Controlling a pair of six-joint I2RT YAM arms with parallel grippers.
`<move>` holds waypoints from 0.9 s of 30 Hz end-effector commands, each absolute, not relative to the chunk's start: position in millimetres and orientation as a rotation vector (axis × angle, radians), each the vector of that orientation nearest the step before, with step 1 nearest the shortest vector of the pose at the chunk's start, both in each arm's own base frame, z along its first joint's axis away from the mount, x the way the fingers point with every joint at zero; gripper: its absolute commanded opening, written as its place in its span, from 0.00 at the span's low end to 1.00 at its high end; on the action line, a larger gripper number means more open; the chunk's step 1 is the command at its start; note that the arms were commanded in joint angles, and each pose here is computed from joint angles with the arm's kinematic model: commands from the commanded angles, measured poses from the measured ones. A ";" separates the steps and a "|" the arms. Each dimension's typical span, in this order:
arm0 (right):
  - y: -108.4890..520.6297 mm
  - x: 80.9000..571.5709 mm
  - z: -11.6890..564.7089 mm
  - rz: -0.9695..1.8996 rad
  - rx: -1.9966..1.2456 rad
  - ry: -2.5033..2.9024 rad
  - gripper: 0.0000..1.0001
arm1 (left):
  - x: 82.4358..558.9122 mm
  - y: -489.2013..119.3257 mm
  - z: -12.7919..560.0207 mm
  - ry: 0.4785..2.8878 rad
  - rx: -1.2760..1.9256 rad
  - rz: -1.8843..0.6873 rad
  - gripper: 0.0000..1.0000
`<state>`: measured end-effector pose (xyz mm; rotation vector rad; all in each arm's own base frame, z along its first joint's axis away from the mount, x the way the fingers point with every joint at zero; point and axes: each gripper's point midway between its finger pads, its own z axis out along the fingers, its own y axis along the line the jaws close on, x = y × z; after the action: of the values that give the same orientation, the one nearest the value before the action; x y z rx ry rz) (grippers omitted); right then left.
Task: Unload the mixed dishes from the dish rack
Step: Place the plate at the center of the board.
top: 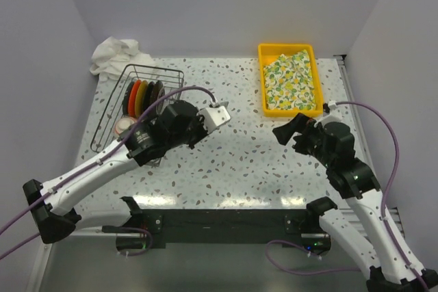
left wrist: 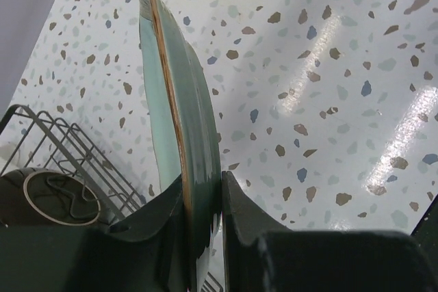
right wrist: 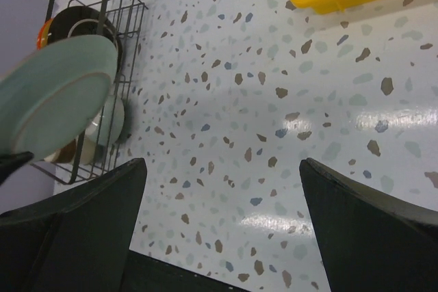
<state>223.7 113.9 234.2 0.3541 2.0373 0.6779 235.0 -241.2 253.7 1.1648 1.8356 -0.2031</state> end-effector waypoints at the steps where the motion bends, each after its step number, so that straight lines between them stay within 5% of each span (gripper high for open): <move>1: 132.2 219.3 262.8 0.819 0.420 2.072 0.99 | 242.9 -267.4 308.9 1.524 1.068 -0.122 0.00; 20: 185.7 226.0 214.9 1.135 0.572 2.280 0.96 | 207.2 -350.1 244.2 1.263 1.285 0.100 0.00; 27: 192.9 225.8 185.1 1.179 0.652 2.333 0.71 | 208.4 -367.8 230.8 1.246 1.336 0.129 0.00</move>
<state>225.8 181.0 184.6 0.6328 2.3451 1.0733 196.4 -346.4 177.9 1.5122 1.3348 0.1330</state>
